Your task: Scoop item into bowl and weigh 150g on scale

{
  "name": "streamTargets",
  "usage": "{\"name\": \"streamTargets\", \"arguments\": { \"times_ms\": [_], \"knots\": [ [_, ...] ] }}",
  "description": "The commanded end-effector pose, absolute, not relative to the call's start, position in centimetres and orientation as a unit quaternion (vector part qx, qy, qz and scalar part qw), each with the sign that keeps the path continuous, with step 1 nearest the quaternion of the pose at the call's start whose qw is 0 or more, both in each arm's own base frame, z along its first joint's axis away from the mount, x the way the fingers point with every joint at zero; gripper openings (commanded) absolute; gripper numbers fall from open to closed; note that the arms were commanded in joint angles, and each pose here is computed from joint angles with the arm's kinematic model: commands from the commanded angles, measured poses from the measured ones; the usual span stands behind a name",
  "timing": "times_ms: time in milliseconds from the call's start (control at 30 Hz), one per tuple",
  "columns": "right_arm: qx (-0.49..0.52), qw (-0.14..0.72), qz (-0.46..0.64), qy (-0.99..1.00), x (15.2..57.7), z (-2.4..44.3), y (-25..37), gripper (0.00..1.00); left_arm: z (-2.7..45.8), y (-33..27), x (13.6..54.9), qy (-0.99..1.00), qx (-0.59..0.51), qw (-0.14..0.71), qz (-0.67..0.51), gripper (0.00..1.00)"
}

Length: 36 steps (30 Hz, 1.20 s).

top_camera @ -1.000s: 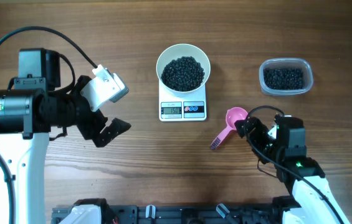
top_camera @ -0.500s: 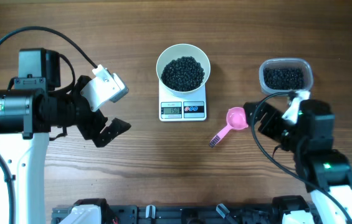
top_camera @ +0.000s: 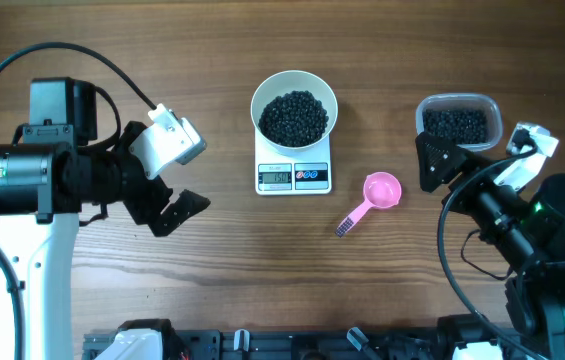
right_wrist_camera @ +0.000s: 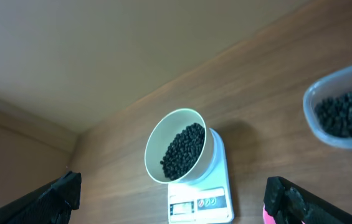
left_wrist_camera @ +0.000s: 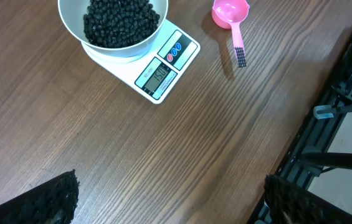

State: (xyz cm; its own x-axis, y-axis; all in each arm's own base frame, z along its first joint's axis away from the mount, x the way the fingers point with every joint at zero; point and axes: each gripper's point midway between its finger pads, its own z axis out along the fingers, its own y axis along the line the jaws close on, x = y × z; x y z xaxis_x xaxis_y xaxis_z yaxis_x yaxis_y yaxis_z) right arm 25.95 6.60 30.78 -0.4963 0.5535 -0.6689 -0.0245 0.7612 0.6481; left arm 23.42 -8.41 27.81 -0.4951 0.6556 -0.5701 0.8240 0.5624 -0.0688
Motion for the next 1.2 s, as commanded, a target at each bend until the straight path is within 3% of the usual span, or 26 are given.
{"name": "streamTargets", "arguments": {
  "times_ms": [0,133,367,700,1167],
  "knots": [
    [0.218,0.443,0.321,0.808,25.9,30.1,6.4,1.00,28.5,-8.4,23.4,0.843,0.440,0.261,-0.165,1.00],
    [0.261,0.418,0.327,0.806,25.6,29.2,6.2,1.00,28.5,-8.4,23.4,0.843,0.440,0.261,-0.165,1.00],
    [0.142,0.532,0.247,0.797,25.1,32.5,4.9,1.00,28.5,-8.4,23.4,0.843,0.440,0.261,-0.165,1.00],
    [0.060,0.657,0.174,0.732,18.8,36.9,3.1,1.00,28.5,-8.4,23.4,0.843,0.440,0.261,-0.165,1.00],
    [0.009,0.725,0.146,0.673,18.9,33.0,3.3,1.00,28.5,-8.4,23.4,0.843,0.440,0.261,-0.165,1.00]
  ]
}}
